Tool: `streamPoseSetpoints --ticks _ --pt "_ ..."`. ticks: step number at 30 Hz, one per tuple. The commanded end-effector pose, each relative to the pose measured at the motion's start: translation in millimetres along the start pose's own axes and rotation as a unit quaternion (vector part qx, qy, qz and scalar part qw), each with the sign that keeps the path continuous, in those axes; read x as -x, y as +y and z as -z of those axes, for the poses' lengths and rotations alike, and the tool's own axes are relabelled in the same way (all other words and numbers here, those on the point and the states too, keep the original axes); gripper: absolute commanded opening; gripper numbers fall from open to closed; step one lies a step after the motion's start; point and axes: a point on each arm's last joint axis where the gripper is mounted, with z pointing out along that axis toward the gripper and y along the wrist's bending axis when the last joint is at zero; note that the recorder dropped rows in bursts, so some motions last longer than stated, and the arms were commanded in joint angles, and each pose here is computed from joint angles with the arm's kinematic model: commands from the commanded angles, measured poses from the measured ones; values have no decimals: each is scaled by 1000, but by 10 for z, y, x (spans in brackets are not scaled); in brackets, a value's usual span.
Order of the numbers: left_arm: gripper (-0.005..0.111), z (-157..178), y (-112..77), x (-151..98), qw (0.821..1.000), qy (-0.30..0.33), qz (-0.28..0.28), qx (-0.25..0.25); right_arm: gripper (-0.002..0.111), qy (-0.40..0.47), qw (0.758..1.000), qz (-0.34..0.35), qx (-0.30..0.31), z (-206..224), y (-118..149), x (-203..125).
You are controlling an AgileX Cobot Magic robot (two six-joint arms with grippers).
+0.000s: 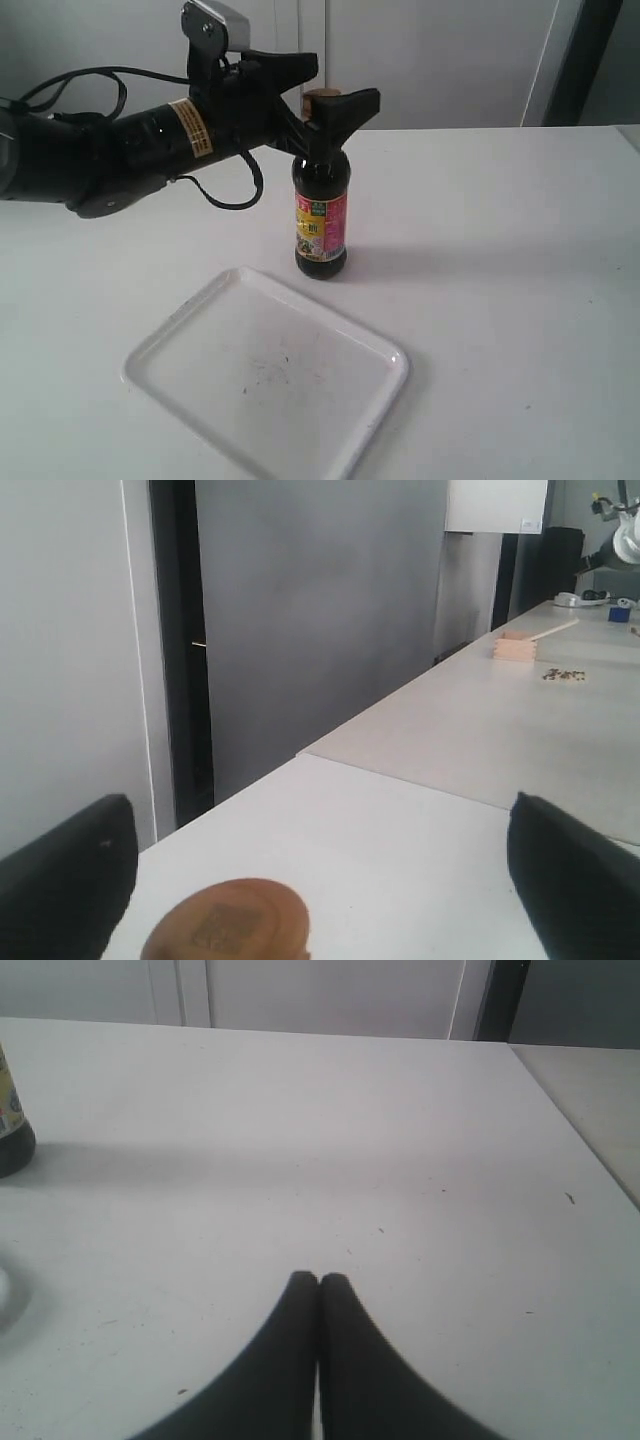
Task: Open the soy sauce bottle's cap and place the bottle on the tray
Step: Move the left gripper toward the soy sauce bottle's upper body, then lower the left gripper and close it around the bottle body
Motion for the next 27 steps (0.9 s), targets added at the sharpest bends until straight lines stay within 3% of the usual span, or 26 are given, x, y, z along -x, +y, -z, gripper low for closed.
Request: streamPoseSetpoints --ticks 1,7,27 --pt "102 -25 21 112 1000 -3 -10 13 0 -1 1000 2 -5 -1 -7 -14" --pt "102 -59 90 -11 999 33 16 36 0 -1 1000 2 -5 -1 -7 -14" --pt "102 -135 149 -624 995 76 54 22 0 -1 1000 2 -5 -1 -7 -14"
